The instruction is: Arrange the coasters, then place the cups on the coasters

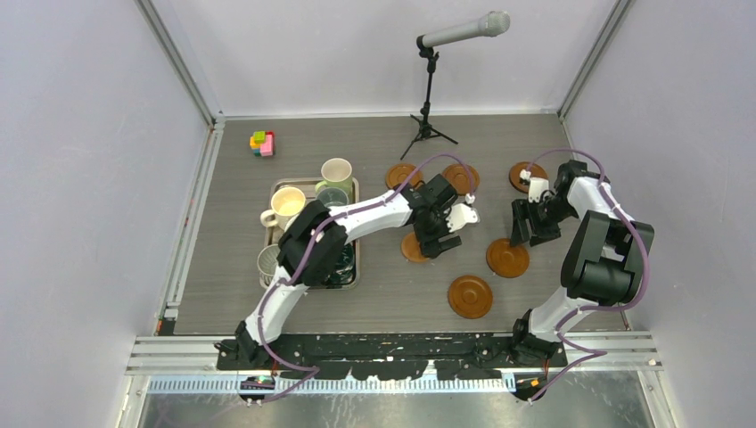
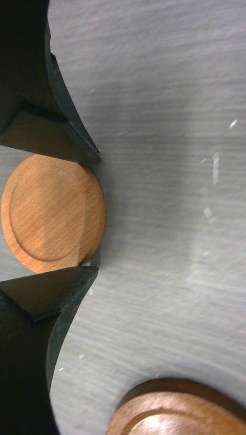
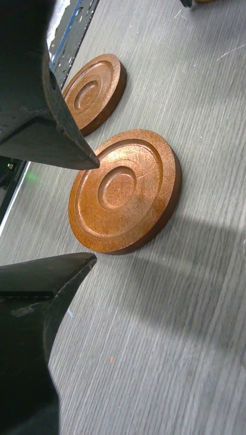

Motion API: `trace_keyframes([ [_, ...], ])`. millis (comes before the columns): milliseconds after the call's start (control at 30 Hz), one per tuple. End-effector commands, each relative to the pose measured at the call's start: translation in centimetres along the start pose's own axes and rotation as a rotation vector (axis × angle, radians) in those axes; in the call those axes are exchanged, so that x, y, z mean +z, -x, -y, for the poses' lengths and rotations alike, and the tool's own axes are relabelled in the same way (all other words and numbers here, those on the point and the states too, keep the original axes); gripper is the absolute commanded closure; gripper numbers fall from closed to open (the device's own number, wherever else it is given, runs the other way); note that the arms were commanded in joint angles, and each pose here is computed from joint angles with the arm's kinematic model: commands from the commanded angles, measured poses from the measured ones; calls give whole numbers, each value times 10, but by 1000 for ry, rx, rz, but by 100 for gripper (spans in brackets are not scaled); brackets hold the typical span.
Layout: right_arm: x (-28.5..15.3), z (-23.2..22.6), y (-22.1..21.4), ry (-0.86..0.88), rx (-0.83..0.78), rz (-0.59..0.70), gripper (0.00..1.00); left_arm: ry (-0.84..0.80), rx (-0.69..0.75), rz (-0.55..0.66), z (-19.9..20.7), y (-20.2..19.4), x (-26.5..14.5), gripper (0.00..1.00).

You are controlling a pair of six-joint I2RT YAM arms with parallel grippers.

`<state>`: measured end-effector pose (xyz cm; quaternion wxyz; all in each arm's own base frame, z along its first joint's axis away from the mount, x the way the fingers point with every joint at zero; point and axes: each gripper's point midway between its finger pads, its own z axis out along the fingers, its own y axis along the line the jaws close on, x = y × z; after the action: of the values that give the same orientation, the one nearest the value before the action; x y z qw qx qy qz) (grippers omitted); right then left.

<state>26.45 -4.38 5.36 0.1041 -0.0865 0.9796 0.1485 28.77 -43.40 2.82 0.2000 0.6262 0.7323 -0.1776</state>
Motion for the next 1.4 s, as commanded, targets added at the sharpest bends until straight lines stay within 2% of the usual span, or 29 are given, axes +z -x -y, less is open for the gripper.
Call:
trace_keyframes([
  [0, -8, -4, -2, -5, -20, 24, 35, -88, -45, -49, 31, -26, -20, 27],
  [67, -7, -5, -3, -1, -19, 23, 35, -92, -42, -38, 38, -28, -26, 25],
  [167, -4, -5, -5, -1, -15, 17, 35, -54, -37, 14, 38, -18, -37, 16],
  [367, -2, -5, -6, -1, 11, 15, 35, -20, 7, 186, 61, 47, -65, 9],
  [467, -1, -4, -6, -9, 18, 16, 35, -38, 51, 247, 84, 67, -62, 7],
  [600, 2, -2, -9, -18, 29, 8, 35, -21, 116, 258, 102, 78, -40, 7],
  [867, 2, 3, -16, -47, 22, -15, 36, -36, 82, 264, 116, 91, -9, 9],
  [1100, 4, 1, -23, -45, 13, -26, 36, -27, 27, 227, 118, 83, 16, 13],
  [1233, 3, 0, -25, -45, 7, -25, 36, -43, 71, 196, 120, 72, 19, 18],
  [1367, 3, -4, -26, -29, -7, -23, 36, 30, 131, 165, 101, 61, 18, 29],
])
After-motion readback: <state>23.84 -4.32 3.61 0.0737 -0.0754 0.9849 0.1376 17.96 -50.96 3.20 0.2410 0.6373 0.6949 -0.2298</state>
